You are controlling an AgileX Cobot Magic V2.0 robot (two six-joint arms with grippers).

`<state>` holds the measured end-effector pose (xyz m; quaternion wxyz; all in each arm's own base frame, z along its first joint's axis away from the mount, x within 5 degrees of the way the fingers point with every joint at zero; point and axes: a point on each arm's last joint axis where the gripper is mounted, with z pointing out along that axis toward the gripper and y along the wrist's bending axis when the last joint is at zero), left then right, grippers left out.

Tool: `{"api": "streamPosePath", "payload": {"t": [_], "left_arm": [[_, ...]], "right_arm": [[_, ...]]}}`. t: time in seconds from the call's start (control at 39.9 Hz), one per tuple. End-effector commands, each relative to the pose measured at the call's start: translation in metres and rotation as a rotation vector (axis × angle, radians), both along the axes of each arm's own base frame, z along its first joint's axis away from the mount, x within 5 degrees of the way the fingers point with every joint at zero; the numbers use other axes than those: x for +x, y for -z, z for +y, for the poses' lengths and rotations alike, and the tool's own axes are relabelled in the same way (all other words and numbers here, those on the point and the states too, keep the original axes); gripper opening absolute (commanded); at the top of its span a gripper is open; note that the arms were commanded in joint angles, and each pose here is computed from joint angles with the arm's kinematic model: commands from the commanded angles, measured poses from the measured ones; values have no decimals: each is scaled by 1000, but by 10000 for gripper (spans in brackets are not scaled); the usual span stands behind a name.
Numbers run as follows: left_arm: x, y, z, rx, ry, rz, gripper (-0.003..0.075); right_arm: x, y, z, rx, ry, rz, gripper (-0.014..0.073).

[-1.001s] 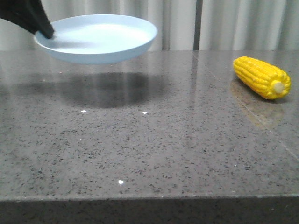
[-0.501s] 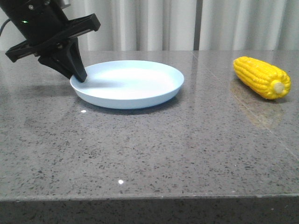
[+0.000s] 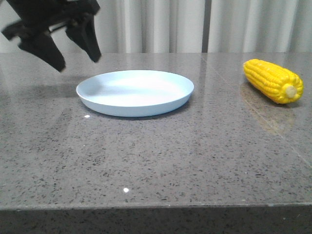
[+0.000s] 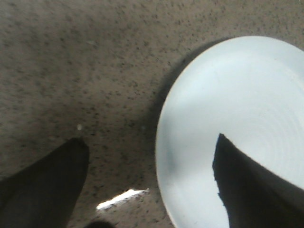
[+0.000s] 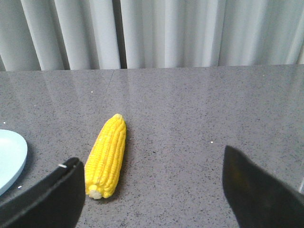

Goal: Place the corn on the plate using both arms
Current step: 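Set the plate down mid-table, open the left gripper and withdraw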

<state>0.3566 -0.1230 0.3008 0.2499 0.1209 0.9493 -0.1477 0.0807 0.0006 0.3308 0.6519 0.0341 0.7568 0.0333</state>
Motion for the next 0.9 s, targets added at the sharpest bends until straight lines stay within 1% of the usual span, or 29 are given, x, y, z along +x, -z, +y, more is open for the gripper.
{"api": "streamPosePath", "payload": {"t": [0.0,0.05,0.15,0.25,0.35,0.43,0.58,0.65,0.7,0.73,0.88], "left_arm": [[-14,-52,19,28,-60,-174,489],[-22,-63,31,95,-99,-207,407],[-38,-74,46,183,-169,-248,274],[-58,-75,59,256,-209,-271,162],[-81,-71,68,280,-217,-300,52],[-97,-68,71,260,-210,-350,-17],[-141,-62,79,187,-195,-516,-20],[-165,-52,84,163,-188,-572,-20],[-185,-49,88,136,-186,-640,-20],[-192,-42,90,130,-183,-651,-20],[-244,-27,101,56,-182,-849,-20]], "right_arm": [[1,-17,-1,-3,7,-97,612],[1,-17,-1,-3,7,-97,612],[1,-17,-1,-3,7,-97,612],[1,-17,-1,-3,7,-97,612],[1,-17,-1,-3,7,-97,612],[1,-17,-1,-3,7,-97,612],[1,-17,-1,-3,7,-97,612],[1,-17,-1,-3,7,-97,612],[1,-17,-1,-3,7,-97,612],[1,-17,-1,-3,7,-97,612],[1,-17,-1,-3,7,-97,612]]}}
